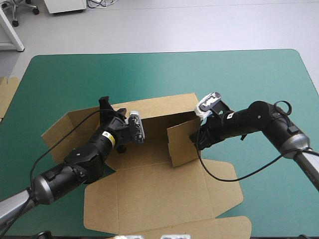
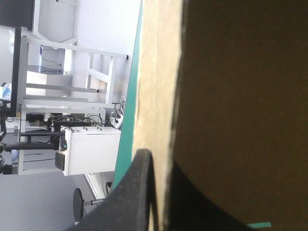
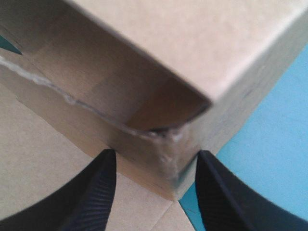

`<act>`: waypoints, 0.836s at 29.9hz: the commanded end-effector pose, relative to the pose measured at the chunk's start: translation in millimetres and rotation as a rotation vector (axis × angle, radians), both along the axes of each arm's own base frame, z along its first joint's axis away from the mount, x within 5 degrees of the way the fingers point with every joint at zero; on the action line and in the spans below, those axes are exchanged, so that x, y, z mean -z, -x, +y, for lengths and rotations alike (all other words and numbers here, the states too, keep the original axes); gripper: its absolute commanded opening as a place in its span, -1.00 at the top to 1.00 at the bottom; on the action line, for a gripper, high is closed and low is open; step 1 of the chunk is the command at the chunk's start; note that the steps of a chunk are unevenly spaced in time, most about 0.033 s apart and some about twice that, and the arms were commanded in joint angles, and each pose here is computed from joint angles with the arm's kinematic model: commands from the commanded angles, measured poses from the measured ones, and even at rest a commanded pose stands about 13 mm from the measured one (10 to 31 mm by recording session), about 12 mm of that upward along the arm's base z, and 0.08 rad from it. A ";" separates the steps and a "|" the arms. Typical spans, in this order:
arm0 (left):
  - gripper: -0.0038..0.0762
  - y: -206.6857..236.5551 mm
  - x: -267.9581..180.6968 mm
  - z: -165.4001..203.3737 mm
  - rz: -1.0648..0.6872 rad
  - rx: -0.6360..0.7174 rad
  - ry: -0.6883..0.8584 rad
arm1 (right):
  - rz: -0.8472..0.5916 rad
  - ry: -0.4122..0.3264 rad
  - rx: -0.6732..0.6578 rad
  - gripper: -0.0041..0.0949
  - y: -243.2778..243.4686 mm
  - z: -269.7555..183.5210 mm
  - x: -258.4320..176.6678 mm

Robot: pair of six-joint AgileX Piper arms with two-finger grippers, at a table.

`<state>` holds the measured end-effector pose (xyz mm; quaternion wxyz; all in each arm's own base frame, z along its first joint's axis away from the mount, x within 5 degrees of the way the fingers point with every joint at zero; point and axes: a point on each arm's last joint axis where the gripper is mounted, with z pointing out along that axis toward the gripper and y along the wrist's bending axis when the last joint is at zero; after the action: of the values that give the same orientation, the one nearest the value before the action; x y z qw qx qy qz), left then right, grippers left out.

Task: Fold the box

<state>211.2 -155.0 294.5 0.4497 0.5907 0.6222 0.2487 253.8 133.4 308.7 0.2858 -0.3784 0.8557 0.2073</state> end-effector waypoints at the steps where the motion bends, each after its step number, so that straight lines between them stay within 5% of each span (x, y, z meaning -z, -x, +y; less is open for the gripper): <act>1: 0.93 3.3 6.5 -2.8 0.083 -0.042 0.100 | -0.090 -0.011 0.029 -0.02 6.5 3.4 -19.2; 25: 0.93 -1.0 30.0 0.2 0.009 -0.025 -0.025 | -0.318 -0.082 0.215 -0.02 0.6 -2.3 -14.8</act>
<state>214.0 -152.5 277.1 0.4412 0.6098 0.5880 0.2964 250.4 134.2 301.5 0.3780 -0.3248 0.8534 0.1524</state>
